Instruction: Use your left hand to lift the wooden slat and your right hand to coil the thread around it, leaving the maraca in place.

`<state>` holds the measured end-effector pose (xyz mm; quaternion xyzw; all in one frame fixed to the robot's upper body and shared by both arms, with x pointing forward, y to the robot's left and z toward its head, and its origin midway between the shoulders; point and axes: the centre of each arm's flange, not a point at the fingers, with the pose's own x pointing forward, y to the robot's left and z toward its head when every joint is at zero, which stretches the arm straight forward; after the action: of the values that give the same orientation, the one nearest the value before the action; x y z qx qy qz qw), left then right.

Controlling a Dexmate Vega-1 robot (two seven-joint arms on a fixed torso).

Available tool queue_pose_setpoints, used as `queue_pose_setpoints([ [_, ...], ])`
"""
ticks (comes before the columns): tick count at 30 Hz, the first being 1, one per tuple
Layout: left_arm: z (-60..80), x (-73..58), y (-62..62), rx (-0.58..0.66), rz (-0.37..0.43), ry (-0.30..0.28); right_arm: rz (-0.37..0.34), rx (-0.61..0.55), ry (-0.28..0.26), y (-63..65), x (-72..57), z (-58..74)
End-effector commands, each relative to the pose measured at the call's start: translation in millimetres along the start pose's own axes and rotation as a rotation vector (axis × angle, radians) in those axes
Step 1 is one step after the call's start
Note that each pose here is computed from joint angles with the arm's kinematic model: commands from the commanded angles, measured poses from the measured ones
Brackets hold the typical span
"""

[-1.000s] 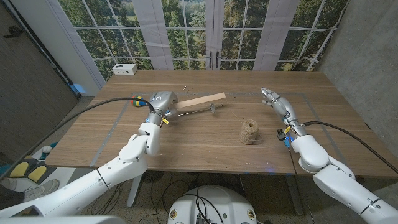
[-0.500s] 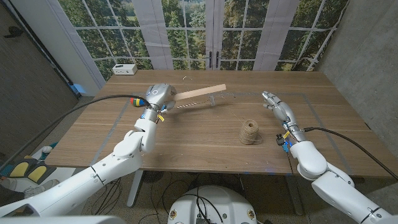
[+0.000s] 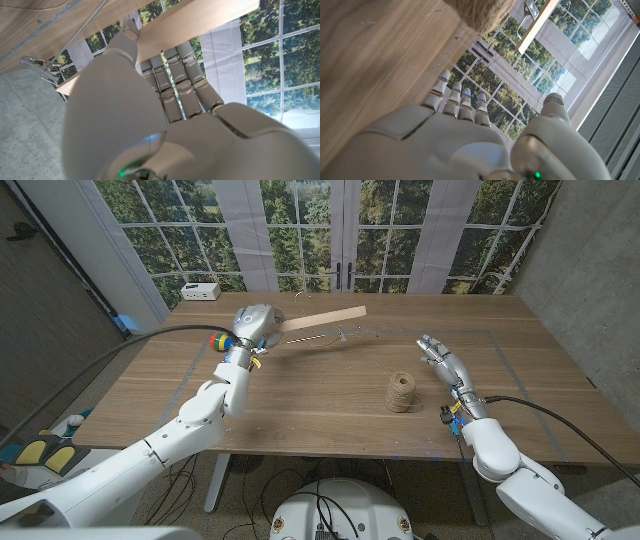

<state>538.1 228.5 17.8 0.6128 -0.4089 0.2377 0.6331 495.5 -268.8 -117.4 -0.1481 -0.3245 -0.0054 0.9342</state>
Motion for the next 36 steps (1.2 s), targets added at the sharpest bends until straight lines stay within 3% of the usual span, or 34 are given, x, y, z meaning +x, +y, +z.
queue_pose_setpoints([
  [1,2.6,13.1,4.8,-0.002,0.016,-0.031,-0.022,0.019,0.015,11.1,-15.4,-11.8],
  [17,7.7,25.5,8.4,0.007,0.036,-0.071,-0.047,0.012,0.056,23.5,-35.8,-22.4],
  [36,9.3,29.0,13.4,0.025,0.027,-0.087,-0.027,-0.002,0.061,42.3,-45.2,-28.9],
])
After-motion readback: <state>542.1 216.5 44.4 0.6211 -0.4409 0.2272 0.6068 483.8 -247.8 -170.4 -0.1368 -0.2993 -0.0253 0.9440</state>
